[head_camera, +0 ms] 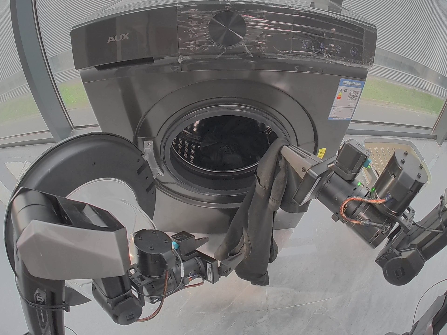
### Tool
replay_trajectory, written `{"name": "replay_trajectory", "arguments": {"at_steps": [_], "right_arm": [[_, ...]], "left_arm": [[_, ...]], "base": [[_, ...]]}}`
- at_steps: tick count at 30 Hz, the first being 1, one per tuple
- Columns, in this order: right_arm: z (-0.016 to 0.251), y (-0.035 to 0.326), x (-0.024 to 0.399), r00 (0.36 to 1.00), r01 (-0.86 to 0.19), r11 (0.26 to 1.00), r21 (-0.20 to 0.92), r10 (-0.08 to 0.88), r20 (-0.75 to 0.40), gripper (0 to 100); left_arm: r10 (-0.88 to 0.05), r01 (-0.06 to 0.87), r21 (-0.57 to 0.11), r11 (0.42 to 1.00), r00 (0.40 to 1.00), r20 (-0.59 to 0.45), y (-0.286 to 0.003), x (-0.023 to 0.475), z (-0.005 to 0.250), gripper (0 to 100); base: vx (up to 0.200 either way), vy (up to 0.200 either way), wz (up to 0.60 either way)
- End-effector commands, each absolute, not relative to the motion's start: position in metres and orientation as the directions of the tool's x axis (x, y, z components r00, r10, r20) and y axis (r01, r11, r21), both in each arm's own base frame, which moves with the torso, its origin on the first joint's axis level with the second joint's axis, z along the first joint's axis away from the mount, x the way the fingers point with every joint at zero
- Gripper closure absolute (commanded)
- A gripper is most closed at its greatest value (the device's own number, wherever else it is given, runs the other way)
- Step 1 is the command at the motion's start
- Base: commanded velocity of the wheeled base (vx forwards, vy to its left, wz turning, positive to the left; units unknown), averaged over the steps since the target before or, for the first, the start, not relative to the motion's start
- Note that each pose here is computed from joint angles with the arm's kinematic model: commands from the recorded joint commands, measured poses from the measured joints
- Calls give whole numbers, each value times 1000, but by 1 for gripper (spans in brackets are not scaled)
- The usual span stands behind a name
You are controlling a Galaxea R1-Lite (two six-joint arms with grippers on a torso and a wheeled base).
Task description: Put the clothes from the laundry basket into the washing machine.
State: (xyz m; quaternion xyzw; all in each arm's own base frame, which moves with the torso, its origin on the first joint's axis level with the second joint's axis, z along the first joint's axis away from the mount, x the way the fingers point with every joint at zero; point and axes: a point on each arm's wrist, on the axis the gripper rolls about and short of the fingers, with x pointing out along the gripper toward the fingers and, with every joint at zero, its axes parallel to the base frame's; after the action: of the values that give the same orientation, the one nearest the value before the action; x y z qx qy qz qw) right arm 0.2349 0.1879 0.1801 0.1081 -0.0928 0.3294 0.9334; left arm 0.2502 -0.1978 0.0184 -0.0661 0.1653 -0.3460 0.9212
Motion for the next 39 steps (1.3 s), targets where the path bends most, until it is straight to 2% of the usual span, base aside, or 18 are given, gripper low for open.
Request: {"name": "replay_trajectory", "arguments": {"at_steps": [1, 11, 16, 22, 29, 30, 36, 39], "right_arm": [[182, 192, 233, 756, -647, 750, 141, 604, 253, 100], [181, 194, 230, 749, -655, 742, 142, 614, 247, 100], [180, 194, 230, 751, -654, 743, 143, 614, 244, 100], [179, 196, 228, 746, -660, 738, 143, 619, 244, 100], [178, 197, 226, 743, -664, 733, 147, 624, 241, 100], [178, 197, 227, 743, -664, 733, 148, 624, 241, 100], [175, 194, 226, 750, -657, 739, 148, 621, 228, 100], [171, 188, 228, 766, -640, 754, 147, 608, 209, 100]], "left_arm": [[-680, 632, -249, 734, 686, -259, -208, 265, 1, 0], [-682, 636, -252, 729, 706, -193, -221, 304, -17, 0], [-688, 642, -253, 724, 703, -181, -226, 312, -23, 0], [-719, 673, -260, 693, 672, -177, -231, 316, -32, 0], [-723, 681, -254, 687, 677, -138, -240, 328, -35, 0], [-723, 681, -254, 687, 677, -138, -240, 329, -36, 100], [-722, 683, -252, 686, 681, -120, -241, 330, -30, 100], [-716, 682, -242, 690, 693, -89, -239, 329, -13, 100]], "base": [[0, 0, 0], [0, 0, 0], [0, 0, 0], [0, 0, 0], [0, 0, 0], [0, 0, 0], [0, 0, 0], [0, 0, 0]]}}
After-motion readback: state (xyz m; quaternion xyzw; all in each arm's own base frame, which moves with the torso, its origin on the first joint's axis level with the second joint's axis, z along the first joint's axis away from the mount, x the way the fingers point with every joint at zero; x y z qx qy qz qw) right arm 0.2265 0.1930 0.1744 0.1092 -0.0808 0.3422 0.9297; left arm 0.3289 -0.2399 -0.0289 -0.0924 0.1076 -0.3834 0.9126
